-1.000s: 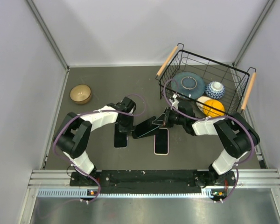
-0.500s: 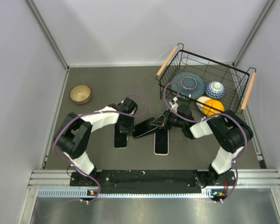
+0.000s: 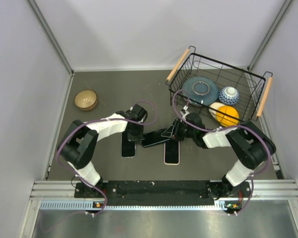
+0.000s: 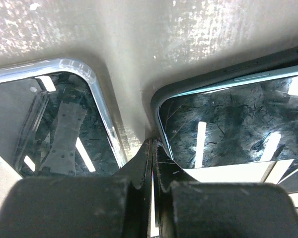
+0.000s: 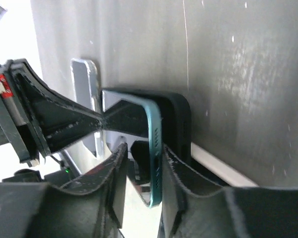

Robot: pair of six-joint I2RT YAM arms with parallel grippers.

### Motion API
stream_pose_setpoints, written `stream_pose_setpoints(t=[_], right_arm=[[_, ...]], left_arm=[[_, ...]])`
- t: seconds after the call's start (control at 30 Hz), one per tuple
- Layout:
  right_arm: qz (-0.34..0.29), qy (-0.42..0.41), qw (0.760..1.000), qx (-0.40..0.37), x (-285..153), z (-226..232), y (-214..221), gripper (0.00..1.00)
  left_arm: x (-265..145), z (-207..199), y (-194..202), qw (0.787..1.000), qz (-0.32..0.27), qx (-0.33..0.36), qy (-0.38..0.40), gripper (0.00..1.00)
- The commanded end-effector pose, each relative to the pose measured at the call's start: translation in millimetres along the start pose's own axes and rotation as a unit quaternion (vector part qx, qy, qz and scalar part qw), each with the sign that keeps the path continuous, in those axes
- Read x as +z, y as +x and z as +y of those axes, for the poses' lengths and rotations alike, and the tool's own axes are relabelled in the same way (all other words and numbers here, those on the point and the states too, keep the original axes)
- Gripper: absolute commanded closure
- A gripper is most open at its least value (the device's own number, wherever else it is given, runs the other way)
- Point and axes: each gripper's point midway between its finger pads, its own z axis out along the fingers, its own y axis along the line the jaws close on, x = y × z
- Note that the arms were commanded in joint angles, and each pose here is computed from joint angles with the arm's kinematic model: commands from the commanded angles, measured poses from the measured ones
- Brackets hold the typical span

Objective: Put the phone into the phone case

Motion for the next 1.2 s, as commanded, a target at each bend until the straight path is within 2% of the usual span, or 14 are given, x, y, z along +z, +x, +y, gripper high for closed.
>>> stream_pose_setpoints(t=[0.0,0.2,0.27,0.4,0.47,0.77,0.9,1.17], right_arm=[[0.004,0.06,0.996,-0.065,-19,5,-5,0.61],[-0.028,0.094,0.987,-0.127,-50,21,-28,0.44],[-0.018,0.11,0.984,-0.142,-57,17,-28,0.39],[-0.008,0.09,0.982,-0.164,-58,23,-39,0.34],[0.017,0.083,0.981,-0.172,-53,20,-37,0.31],[0.098,0.052,0.982,-0.152,-19,3,-33,0.29],[0.105,0.056,0.983,-0.141,-10,-10,-33,0.29],[0.13,-0.022,0.982,-0.133,3,-1,-25,0.32]], left_arm=[[1,-12,4,1.0,-0.003,0.002,0.02,1.0],[-17,-17,-12,0.999,-0.026,0.003,0.021,1.0],[-22,-18,-15,0.999,-0.032,0.004,0.019,1.0],[-31,-18,-20,0.999,-0.044,0.0,0.021,1.0],[-33,-18,-21,0.999,-0.048,0.0,0.021,1.0],[-27,-32,-11,0.996,-0.041,0.0,0.073,1.0],[-23,-33,-7,0.996,-0.04,0.005,0.086,1.0],[-7,-19,-6,0.999,-0.024,0.004,0.04,1.0]])
